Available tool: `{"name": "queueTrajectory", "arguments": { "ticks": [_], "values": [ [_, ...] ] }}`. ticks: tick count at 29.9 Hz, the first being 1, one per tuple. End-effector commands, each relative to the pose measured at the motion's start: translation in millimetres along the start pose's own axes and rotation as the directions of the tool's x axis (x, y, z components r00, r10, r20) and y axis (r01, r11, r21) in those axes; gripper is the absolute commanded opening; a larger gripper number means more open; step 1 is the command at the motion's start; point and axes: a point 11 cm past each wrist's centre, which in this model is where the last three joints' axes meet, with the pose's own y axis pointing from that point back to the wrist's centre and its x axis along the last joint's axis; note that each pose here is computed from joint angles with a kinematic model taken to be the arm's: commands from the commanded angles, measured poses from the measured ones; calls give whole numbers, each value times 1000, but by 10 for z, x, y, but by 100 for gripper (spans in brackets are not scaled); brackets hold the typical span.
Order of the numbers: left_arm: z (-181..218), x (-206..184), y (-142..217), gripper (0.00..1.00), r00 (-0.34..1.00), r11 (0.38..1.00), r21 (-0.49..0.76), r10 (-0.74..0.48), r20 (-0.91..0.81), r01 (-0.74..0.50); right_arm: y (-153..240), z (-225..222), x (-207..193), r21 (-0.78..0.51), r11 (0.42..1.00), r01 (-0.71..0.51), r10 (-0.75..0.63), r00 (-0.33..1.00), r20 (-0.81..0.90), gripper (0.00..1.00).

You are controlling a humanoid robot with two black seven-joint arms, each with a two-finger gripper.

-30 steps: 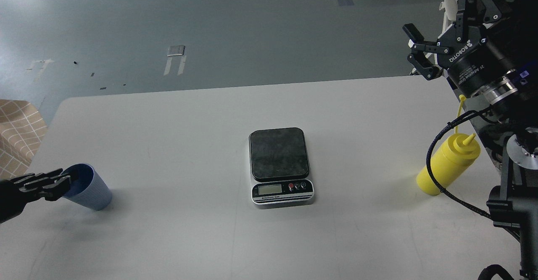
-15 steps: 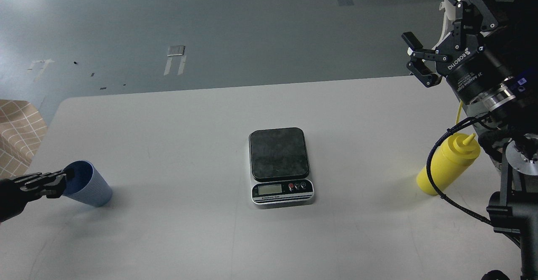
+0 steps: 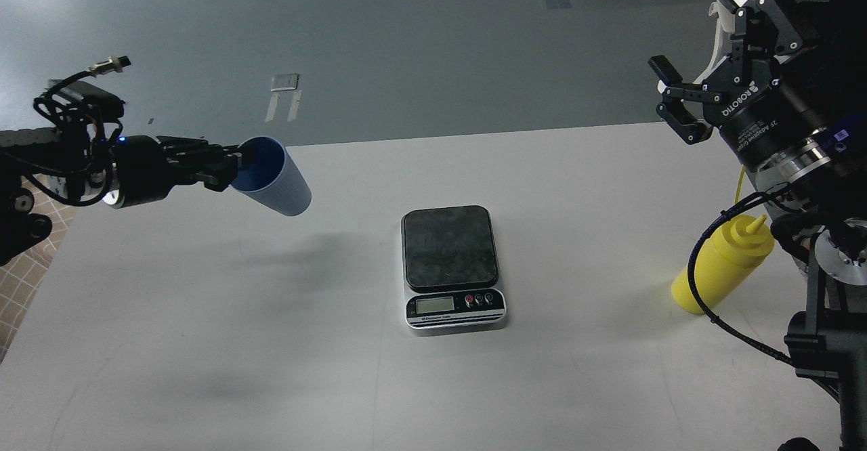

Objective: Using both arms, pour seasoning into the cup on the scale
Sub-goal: 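Carry the blue cup over the scale with the left gripper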

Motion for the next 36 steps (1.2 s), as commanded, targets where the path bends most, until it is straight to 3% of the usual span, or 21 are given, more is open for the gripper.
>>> {"name": "queueTrajectory", "arguments": {
  "ticks": [1,7,19,36],
  "values": [
    [392,183,-411,0,991,994,-108,-14,134,29,-6,-9,-3,4,1000,0,0,1000,1,100],
    [779,227,-759,0,972,977,-199,-24,233,72,-20,-42,-3,11,1000,3,-3,1000,-2,100],
    [894,365,-1142,0,958,977,-195,-26,285,85,-10,-62,12,14,1000,0,0,1000,-8,100],
    [892,228,-1154,0,956,968,-176,-128,265,178,42,-140,75,24,1000,-14,15,999,-29,100]
  ]
}}
